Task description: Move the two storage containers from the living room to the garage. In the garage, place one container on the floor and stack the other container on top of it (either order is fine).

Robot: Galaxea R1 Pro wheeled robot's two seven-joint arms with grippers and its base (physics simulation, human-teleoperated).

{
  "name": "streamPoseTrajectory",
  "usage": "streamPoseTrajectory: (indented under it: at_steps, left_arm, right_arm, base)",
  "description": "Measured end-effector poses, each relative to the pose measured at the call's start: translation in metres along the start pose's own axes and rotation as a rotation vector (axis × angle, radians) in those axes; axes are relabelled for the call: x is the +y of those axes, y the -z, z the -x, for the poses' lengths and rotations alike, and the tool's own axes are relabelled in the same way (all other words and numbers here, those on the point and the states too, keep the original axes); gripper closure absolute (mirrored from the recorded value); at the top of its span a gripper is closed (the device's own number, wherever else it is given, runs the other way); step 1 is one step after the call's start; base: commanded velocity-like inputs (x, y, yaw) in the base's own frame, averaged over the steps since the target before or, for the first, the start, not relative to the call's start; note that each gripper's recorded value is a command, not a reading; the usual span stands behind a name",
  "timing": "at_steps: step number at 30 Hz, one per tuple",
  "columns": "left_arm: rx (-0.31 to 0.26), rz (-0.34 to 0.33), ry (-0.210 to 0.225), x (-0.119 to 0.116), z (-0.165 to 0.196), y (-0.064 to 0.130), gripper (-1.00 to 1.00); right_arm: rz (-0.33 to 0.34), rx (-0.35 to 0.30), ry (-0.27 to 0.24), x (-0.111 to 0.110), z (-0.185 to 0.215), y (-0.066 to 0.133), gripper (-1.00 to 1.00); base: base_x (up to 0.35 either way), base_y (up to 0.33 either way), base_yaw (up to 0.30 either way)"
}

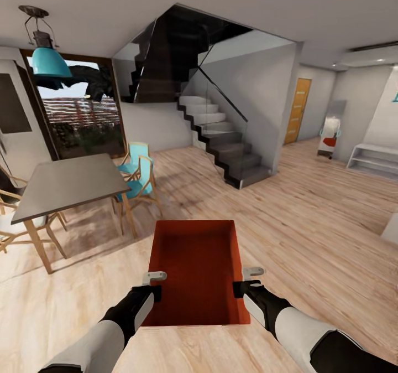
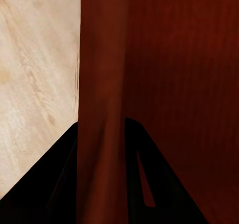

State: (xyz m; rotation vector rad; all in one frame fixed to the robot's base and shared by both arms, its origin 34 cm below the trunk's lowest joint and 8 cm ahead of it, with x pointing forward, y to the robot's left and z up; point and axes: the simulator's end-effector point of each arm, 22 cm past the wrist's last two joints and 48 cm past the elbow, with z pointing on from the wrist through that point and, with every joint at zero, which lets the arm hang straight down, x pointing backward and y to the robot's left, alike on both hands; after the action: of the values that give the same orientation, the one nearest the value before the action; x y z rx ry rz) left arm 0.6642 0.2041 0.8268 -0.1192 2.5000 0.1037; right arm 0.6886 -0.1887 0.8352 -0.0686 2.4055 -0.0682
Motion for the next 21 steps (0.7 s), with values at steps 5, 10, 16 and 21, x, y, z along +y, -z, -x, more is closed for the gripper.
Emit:
streamPoseTrajectory:
  at_steps: [5,10,16,21]
  left_arm:
    - [0.0,0.0,-0.001,0.0002,0.0002,0.0,1.0]
    - [0.0,0.0,0.0,0.0002,0.0,-0.0001,1.0]
    - [0.0,0.0,-0.001,0.0002,0.0002,0.0,1.0]
    - [-0.001,0.0,-0.001,0.0002,0.0003,0.0,1.0]
  right_arm:
    - [0.0,0.0,0.0,0.0002,0.0001,0.0,1.0]
    - [0.0,0.0,0.0,0.0002,0.0001,0.0,1.0]
    - [0.0,0.0,0.0,0.0003,0.0001,0.0,1.0]
    - [0.0,0.0,0.0,0.0003,0.0001,0.0,1.0]
  base:
    - [0.322,0.0,-0.25]
    - [0.322,0.0,-0.25]
    - [0.322,0.0,-0.25]
    - [0.322,0.0,-0.25]
